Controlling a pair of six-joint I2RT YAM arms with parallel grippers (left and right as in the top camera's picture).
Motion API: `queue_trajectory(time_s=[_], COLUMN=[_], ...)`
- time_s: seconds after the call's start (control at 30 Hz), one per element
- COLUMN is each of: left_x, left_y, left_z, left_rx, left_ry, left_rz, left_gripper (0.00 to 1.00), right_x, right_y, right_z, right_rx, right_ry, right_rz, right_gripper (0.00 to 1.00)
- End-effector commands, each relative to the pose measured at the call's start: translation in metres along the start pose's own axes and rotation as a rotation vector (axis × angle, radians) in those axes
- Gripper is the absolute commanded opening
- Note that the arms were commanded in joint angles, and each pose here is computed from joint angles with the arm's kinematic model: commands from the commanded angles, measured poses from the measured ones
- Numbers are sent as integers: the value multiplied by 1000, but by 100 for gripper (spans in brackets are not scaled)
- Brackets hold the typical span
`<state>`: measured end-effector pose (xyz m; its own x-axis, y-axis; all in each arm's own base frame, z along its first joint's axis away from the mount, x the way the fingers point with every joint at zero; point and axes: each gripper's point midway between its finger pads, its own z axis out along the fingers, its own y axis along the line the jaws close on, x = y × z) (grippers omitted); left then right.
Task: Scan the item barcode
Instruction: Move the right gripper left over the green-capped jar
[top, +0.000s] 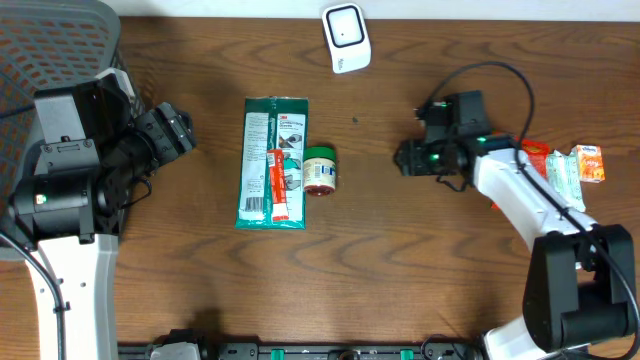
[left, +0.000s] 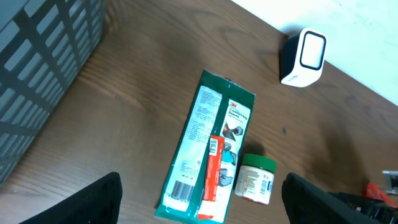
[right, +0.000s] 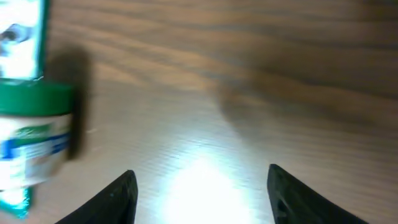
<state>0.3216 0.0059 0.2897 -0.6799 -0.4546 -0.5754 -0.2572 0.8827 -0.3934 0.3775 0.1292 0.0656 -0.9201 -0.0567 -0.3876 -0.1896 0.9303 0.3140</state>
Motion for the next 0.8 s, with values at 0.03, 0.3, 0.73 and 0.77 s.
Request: queue_trajectory(time_s=[0.03,0.3,0.73,0.77], left_x=[-2,-2,-2,-2], left_y=[0,0,0,0], left_z=[-1,-1,-1,-1], left_rx=[2,2,2,2], left_ry=[-4,-4,-4,-4], left_rz=[3,3,3,3], left_gripper=[83,82,82,82], right_x=[-16,-7,-7,-13], right_y=[52,111,135,137], right_z=[-18,-24,-40,-50], right_rx=[-69,-101,-113,-101], right_ry=[1,35,64,59], right_rz=[-42,-156,-76,-71], right_gripper=[64,87,89,88])
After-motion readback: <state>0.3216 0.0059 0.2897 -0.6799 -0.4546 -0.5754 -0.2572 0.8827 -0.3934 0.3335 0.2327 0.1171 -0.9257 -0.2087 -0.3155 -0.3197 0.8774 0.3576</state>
